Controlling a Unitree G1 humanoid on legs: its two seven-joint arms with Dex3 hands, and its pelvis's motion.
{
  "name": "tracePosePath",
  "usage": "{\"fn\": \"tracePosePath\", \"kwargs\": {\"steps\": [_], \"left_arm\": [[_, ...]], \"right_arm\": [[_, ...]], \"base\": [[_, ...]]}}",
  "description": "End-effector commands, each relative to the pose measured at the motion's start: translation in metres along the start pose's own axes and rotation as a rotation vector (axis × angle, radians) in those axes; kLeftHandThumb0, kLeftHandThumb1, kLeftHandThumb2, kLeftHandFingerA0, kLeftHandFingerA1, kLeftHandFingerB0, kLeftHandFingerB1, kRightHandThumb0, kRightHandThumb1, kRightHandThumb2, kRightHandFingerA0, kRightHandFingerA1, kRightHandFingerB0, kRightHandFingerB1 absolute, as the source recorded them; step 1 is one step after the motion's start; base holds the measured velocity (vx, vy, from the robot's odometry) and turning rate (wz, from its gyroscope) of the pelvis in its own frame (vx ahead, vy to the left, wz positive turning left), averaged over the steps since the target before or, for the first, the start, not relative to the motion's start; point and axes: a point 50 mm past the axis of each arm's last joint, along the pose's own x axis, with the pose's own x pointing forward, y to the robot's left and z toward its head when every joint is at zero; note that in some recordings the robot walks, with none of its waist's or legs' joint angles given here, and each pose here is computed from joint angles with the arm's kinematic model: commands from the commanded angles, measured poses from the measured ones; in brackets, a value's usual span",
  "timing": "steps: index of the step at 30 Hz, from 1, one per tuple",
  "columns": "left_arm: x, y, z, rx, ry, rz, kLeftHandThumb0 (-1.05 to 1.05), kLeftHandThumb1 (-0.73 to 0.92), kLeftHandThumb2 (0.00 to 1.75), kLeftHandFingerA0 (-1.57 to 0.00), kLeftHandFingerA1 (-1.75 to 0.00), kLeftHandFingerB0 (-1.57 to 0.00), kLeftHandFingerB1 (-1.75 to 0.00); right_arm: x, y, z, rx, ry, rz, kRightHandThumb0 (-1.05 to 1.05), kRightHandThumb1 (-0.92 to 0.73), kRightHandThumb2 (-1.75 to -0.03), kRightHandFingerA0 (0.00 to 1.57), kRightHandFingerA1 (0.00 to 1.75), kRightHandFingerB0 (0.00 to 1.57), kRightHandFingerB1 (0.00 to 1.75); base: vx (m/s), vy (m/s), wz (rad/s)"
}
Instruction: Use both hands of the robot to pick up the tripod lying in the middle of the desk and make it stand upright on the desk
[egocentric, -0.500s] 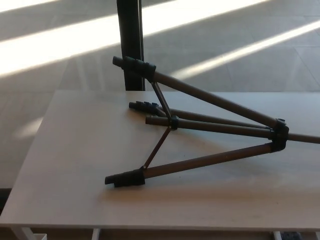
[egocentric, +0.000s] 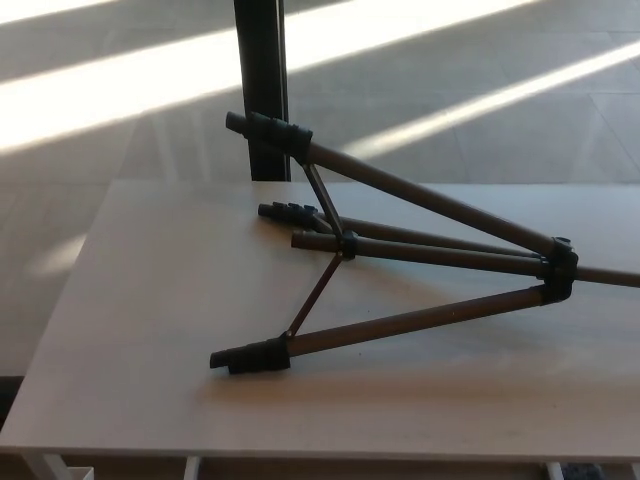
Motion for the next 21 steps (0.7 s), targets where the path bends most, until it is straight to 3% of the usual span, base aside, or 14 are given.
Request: {"fn": "tracePosePath", "kwargs": {"steps": [1,4,10,12,13,14,15,16,19,21], "left_arm": [[-0.009,-0.021,0.129,-0.151,-0.449,-0.265,-0.69,0.83,0.65,-0.58,-0.54,-0.48,-0.42],[-0.046,-0.039,0.196,-0.149,-0.678,-0.315,-0.67,0.85,0.65,-0.55,-0.56,-0.47,-0.43],[-0.073,-0.049,0.234,-0.143,-0.869,-0.384,-0.68,0.82,0.64,-0.55,-0.55,-0.49,-0.45],[-0.101,-0.059,0.265,-0.107,-1.015,-0.428,-0.73,0.78,0.64,-0.79,-0.54,-0.72,-0.43],[-0.109,-0.062,0.272,-0.103,-1.052,-0.444,-0.74,0.6,0.99,-0.75,-0.62,-0.69,-0.57],[-0.112,-0.062,0.275,-0.098,-1.076,-0.455,-0.74,0.6,0.99,-0.75,-0.62,-0.69,-0.57],[-0.117,-0.066,0.279,-0.091,-1.092,-0.462,-0.79,0.74,0.64,-0.85,-0.5,-0.77,-0.42],[-0.129,-0.076,0.288,-0.067,-1.139,-0.494,-0.8,0.71,0.63,-0.83,-0.51,-0.79,-0.42],[-0.136,-0.082,0.292,-0.055,-1.173,-0.525,-0.8,0.71,0.63,-0.83,-0.51,-0.79,-0.42],[-0.154,-0.101,0.3,-0.01,-1.249,-0.564,-0.84,0.67,0.61,-0.81,-0.55,-0.77,-0.43]], "right_arm": [[-0.006,0.029,0.082,0.436,-0.423,0.108,-0.71,-0.66,-0.61,0.35,0.51,0.27,0.3],[-0.03,0.067,0.127,0.386,-0.647,0.231,-0.66,-0.72,-0.62,0.34,0.57,0.29,0.3],[-0.059,0.099,0.157,0.371,-0.786,0.308,-0.64,-0.74,-0.63,0.39,0.61,0.29,0.3],[-0.082,0.122,0.173,0.403,-0.886,0.398,-0.64,-0.71,-0.62,0.48,0.6,0.37,0.33],[-0.088,0.128,0.176,0.409,-0.909,0.421,-0.65,-0.57,-0.93,0.49,0.66,0.31,0.48],[-0.091,0.131,0.177,0.407,-0.919,0.432,-0.65,-0.57,-0.93,0.49,0.66,0.31,0.48],[-0.096,0.135,0.18,0.414,-0.932,0.451,-0.64,-0.57,-0.93,0.52,0.67,0.33,0.49],[-0.105,0.145,0.184,0.428,-0.966,0.491,-0.62,-0.71,-0.62,0.64,0.63,0.45,0.35],[-0.111,0.151,0.186,0.432,-0.986,0.511,-0.62,-0.71,-0.62,0.64,0.63,0.45,0.35],[-0.119,0.164,0.187,0.414,-1.02,0.551,-0.65,-0.68,-0.62,0.76,0.66,0.55,0.39]], "base": [[0.0,0.0,0.0],[0.0,0.0,0.0],[0.0,0.0,0.0],[0.0,0.0,0.0],[0.0,0.0,0.0],[0.0,0.0,0.0],[0.0,0.0,0.0],[0.0,0.0,0.0],[0.0,0.0,0.0],[0.0,0.0,0.0]]}}
